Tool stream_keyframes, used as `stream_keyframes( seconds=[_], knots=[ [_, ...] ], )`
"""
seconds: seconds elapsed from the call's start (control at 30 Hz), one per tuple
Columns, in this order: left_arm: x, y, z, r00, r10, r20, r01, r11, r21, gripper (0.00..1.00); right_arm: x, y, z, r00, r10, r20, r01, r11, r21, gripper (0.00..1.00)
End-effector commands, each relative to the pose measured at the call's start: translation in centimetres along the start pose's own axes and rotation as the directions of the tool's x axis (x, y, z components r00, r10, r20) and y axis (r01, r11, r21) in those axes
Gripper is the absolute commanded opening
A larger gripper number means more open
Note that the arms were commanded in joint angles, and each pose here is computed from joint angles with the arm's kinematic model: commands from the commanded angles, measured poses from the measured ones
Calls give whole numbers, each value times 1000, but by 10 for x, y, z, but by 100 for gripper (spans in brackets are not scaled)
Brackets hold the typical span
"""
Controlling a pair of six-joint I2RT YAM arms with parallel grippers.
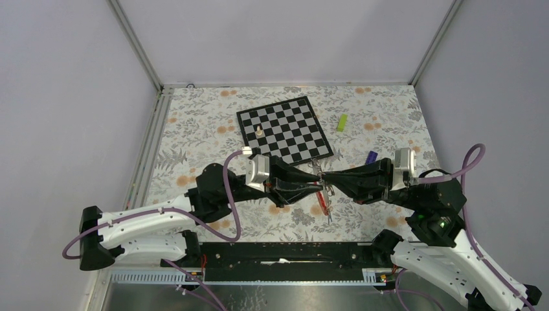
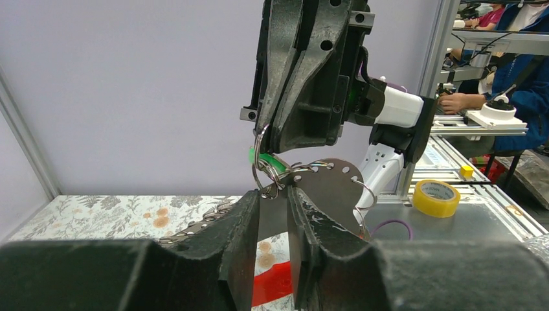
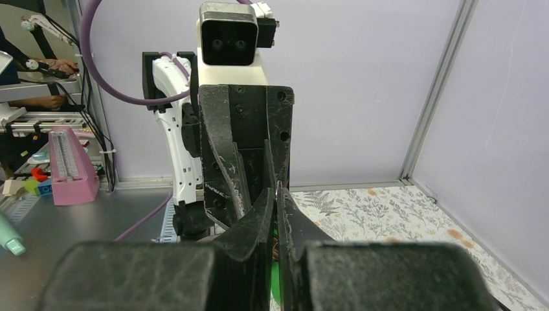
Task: Remove the keys from the keyring
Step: Remove the key from the keyring.
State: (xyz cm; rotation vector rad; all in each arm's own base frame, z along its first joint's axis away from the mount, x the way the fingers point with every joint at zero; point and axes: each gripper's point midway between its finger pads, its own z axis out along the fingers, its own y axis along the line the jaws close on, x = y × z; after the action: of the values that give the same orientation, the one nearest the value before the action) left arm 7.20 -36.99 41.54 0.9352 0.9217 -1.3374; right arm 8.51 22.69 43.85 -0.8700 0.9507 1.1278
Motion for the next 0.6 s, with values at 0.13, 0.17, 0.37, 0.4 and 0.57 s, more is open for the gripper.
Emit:
stream_keyframes(
  seconds=[0.13, 0.17, 0.37, 0.4, 0.57],
  knots=[
    [-19, -3, 5, 997, 12, 77, -14, 1000, 16, 22, -20, 5, 0, 997, -22, 73, 23, 1000, -14, 0],
    [-19, -2, 6, 997, 13, 78, -14, 1000, 14, 20, -20, 5, 0, 997, -21, 73, 22, 1000, -15, 0],
    [-20, 0, 6, 997, 16, 80, -16, 1000, 3, 0, -18, 5, -2, 998, -22, 67, 23, 1000, -9, 0],
    [-20, -1, 6, 997, 16, 78, -16, 1000, 4, 0, -17, 4, -2, 998, -22, 66, 22, 1000, -7, 0],
    [-16, 0, 3, 999, 33, 42, -33, 999, 1, 0, -18, 2, -4, 998, -32, 59, 31, 999, 9, 0]
  ],
)
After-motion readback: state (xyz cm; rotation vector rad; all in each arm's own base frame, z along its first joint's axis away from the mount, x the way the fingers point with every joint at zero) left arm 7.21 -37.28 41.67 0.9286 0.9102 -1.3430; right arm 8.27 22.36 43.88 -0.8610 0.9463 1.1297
